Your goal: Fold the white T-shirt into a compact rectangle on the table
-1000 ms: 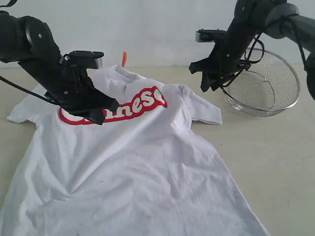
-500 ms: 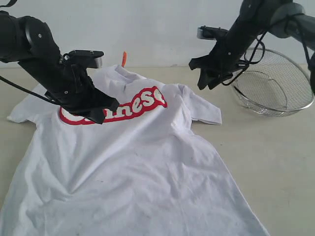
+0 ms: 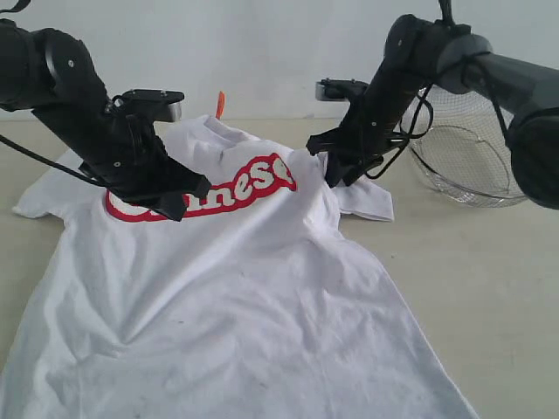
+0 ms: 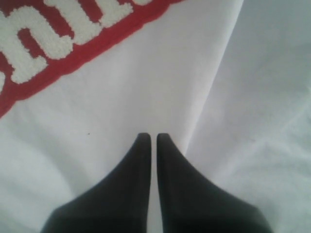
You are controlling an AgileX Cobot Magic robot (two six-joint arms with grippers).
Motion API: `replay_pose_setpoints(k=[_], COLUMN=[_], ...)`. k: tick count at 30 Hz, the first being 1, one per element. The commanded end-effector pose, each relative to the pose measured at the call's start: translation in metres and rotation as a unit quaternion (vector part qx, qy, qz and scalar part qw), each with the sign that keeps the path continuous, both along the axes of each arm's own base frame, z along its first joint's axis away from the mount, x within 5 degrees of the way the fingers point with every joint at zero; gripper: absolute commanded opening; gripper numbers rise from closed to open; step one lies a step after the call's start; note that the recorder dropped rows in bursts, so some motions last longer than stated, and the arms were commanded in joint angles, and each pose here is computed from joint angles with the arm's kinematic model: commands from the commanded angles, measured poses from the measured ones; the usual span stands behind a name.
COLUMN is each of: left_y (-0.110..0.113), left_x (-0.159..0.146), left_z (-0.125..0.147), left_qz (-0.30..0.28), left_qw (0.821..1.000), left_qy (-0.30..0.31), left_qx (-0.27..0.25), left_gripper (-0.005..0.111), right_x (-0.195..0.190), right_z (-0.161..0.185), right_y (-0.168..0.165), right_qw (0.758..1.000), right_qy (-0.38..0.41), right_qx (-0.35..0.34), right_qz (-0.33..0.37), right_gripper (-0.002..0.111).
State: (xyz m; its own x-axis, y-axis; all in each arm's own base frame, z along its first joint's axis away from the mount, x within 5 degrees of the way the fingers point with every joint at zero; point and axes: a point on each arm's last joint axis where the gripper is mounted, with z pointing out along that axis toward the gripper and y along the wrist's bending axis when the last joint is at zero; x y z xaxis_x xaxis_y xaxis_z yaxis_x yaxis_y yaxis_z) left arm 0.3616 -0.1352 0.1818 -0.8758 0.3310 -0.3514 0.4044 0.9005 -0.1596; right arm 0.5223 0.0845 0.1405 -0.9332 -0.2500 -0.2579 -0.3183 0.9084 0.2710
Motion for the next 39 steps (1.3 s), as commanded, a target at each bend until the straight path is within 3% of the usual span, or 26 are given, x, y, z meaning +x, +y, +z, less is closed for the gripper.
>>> replay_pose_setpoints(k=[1, 4, 7, 17, 32, 39], left_y=[-0.002, -0.002, -0.002, -0.002, -0.002, -0.002], left_x=[0.000, 0.000, 0.000, 0.000, 0.000, 0.000], left_z=[0.001, 0.001, 0.001, 0.001, 0.000, 0.000], left_qz=[-0.010, -0.010, -0.010, -0.011, -0.012, -0.013], left_qw=[1.000, 1.000, 1.000, 1.000, 1.000, 1.000], left_qy=[-0.001, -0.001, -0.002, -0.001, 0.002, 0.002], left_qx=[0.002, 0.002, 0.002, 0.002, 0.003, 0.003], left_gripper=[0.005, 0.005, 0.005, 0.005, 0.005, 0.005], right_x=[-0.001, -0.002, -0.002, -0.003, -0.003, 0.000], right_z=[0.001, 0.001, -0.003, -0.003, 0.041, 0.043], right_y=[0.006, 0.010, 0.013, 0.013, -0.004, -0.016], right_qw=[1.000, 1.000, 1.000, 1.000, 0.998, 0.997], right_qy=[-0.001, 0.000, 0.004, 0.003, -0.043, -0.051], right_qx=[0.002, 0.001, -0.010, -0.020, -0.052, -0.053], right_qz=[0.006, 0.008, 0.007, 0.007, -0.008, -0.030], right_gripper=[0.043, 0.058, 0.054, 0.000, 0.000, 0.000])
